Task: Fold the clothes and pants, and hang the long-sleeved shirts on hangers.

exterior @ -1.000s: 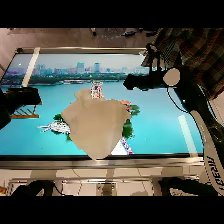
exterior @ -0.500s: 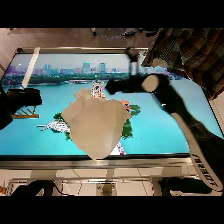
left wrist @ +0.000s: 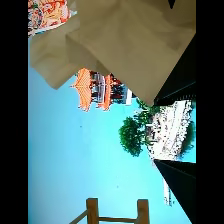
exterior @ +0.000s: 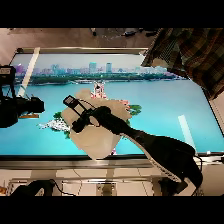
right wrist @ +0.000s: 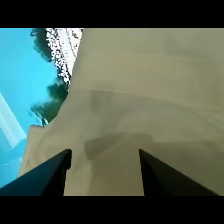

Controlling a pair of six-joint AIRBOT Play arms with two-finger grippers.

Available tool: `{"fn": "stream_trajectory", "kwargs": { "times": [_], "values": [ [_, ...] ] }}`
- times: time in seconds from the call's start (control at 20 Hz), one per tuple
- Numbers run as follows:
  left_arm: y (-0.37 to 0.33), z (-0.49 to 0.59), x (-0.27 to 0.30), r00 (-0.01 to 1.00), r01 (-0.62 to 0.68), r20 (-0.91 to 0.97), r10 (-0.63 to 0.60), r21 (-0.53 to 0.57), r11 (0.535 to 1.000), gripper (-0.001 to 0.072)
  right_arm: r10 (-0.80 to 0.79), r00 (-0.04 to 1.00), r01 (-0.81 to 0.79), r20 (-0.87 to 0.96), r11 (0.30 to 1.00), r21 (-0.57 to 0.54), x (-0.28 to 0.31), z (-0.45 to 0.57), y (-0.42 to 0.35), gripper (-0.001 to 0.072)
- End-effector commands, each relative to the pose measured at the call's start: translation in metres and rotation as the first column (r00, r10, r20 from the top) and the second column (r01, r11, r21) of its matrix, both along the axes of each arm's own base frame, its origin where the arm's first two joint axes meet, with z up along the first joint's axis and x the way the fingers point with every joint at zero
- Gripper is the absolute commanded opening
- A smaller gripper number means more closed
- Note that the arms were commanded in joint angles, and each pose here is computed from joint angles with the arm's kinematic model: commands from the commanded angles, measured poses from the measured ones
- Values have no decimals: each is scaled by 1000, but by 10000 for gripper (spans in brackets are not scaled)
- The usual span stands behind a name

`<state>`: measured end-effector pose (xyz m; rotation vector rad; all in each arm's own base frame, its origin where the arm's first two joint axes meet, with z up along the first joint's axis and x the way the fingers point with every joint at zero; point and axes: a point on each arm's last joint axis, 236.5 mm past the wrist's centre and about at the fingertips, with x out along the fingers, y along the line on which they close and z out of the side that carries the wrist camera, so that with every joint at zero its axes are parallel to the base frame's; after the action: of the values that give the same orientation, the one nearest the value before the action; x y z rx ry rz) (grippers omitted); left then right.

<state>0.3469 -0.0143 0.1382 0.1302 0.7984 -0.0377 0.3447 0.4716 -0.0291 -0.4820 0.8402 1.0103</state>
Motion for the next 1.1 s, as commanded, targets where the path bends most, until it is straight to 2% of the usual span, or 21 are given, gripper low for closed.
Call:
{"fn": "stream_trajectory", "kwargs": {
  "times": [0.0,0.15,0.2,0.25,0.3,0.35,0.5,0.6,0.7,0.75,0.85,0.9,0.95,1.0,1.05],
  "values": [
    [0,-2,-1,1000,0,-9,0,-3,1000,438,59,998,-59,0,995,-76,-5,-19,14,575],
    [0,-2,-1,1000,0,-10,0,-2,1000,438,57,997,-64,-60,990,-124,-6,-41,20,570],
    [0,-2,-1,1000,0,-10,0,-2,1000,437,54,995,-65,-80,988,-142,-7,-48,21,536],
    [0,-2,-1,1000,0,-10,0,-2,1000,437,48,995,-62,-90,985,-160,-6,-53,20,430],
    [0,-2,-1,1000,0,-10,0,-2,1000,436,21,996,-36,-87,984,-175,-1,-54,17,271],
    [0,-2,-1,1000,0,-10,0,-1,1000,433,9,997,-22,-72,981,-192,3,-51,12,25],
    [0,-2,-1,1000,0,-10,0,0,1000,419,-16,997,-2,-77,974,-228,11,-7,-10,23],
    [1,-2,-1,1000,-2,-9,2,7,1000,402,-16,999,5,-50,977,-214,17,44,-31,21],
    [1,-2,-1,1000,-2,-9,2,6,1000,402,-23,999,26,23,987,-161,29,106,-57,19],
    [1,-2,-1,1000,-2,-10,2,6,1000,402,-41,998,46,50,994,-99,34,135,-64,18],
    [1,-3,0,1000,-1,-13,1,7,1000,402,-37,999,36,19,998,54,28,166,-51,24],
    [1,-4,0,1000,-2,-16,2,6,1000,402,-13,1000,14,-6,994,109,21,164,-34,206],
    [1,-5,1,1000,-1,-18,1,5,1000,403,0,1000,3,-16,991,137,17,153,-17,496],
    [0,-6,1,1000,-1,-22,1,2,1000,402,2,1000,0,-10,990,144,16,132,1,601],
    [0,-8,1,1000,0,-26,0,0,1000,402,-11,1000,14,-18,990,141,15,108,18,602]
  ]
}}
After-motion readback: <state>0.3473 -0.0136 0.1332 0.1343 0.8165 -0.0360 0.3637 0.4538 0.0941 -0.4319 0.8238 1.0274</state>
